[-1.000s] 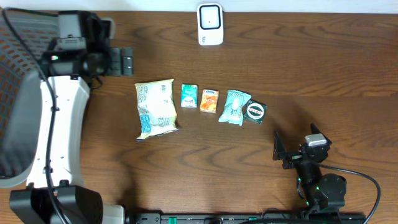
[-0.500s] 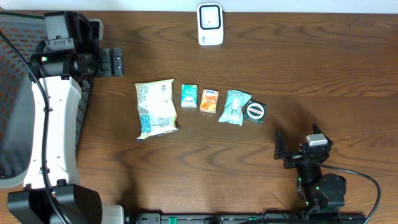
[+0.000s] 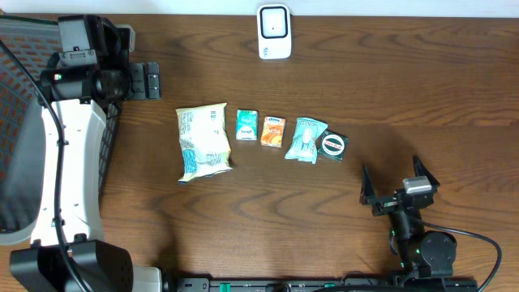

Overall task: Scan the item barcode
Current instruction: 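Release the box and retract the left arm to its rest pose, then reach the right gripper over the Zam-Buk box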

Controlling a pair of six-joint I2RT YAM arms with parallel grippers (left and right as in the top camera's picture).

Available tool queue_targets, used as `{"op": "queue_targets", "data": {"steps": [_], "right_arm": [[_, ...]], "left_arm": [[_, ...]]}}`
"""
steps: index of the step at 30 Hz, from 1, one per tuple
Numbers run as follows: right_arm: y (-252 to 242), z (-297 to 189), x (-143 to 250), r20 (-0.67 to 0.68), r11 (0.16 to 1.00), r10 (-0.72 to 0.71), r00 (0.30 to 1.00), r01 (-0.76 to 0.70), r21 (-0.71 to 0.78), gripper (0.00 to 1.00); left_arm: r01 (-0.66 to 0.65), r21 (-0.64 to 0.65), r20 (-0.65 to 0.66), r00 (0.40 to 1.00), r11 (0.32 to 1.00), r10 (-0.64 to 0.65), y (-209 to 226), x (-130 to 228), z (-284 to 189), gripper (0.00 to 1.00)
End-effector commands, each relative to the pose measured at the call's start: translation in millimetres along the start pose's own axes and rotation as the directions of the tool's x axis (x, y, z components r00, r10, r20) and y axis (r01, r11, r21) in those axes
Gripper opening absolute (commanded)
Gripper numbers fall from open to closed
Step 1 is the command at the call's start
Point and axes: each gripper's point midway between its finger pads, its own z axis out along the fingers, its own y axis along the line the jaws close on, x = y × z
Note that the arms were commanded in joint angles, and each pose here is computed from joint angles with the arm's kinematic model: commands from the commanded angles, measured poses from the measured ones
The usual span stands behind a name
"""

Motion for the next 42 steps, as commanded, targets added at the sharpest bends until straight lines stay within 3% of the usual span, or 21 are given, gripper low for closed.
{"op": "queue_targets", "data": {"steps": [1,10,14,21,27,32,39,42], "right_arm": [[6,-1,-25,0.022,0.999,-0.018,1.000,0.019,-0.041,0.99],[16,21,-78,-0.103,0.987,-0.068,0.992,0.052,-0.152,0.99],[27,45,-98,-0.224,0.964,-0.100,0.969,0.039,-0.262,0.99],[33,75,-91,-0.445,0.943,-0.076,0.892,-0.080,-0.322,0.99],[35,89,-71,-0.635,0.929,-0.059,0.770,-0.191,-0.317,0.99],[35,98,-62,-0.676,0.926,-0.061,0.735,-0.211,-0.314,0.99],[47,97,-66,-0.725,0.889,0.124,0.678,-0.400,-0.222,0.99],[50,101,-66,-0.721,0.881,0.129,0.681,-0.412,-0.232,0.82]], "left_arm": [[-0.016,-0.006,0.007,1.000,1.000,0.016,0,-3,-2,0.98],[-0.016,-0.005,0.007,1.000,1.000,0.016,0,-3,-2,0.98],[-0.016,-0.005,0.007,1.000,1.000,0.016,0,-3,-2,0.98],[-0.016,-0.005,0.007,1.000,1.000,0.016,0,-3,-2,0.98],[-0.016,-0.005,0.007,1.000,1.000,0.016,0,-3,-2,0.98],[-0.016,-0.005,0.007,1.000,1.000,0.016,0,-3,-2,0.98],[-0.016,-0.005,0.007,1.000,1.000,0.016,0,-3,-2,0.98],[-0.016,-0.006,0.007,1.000,1.000,0.016,0,-3,-2,0.98]]}}
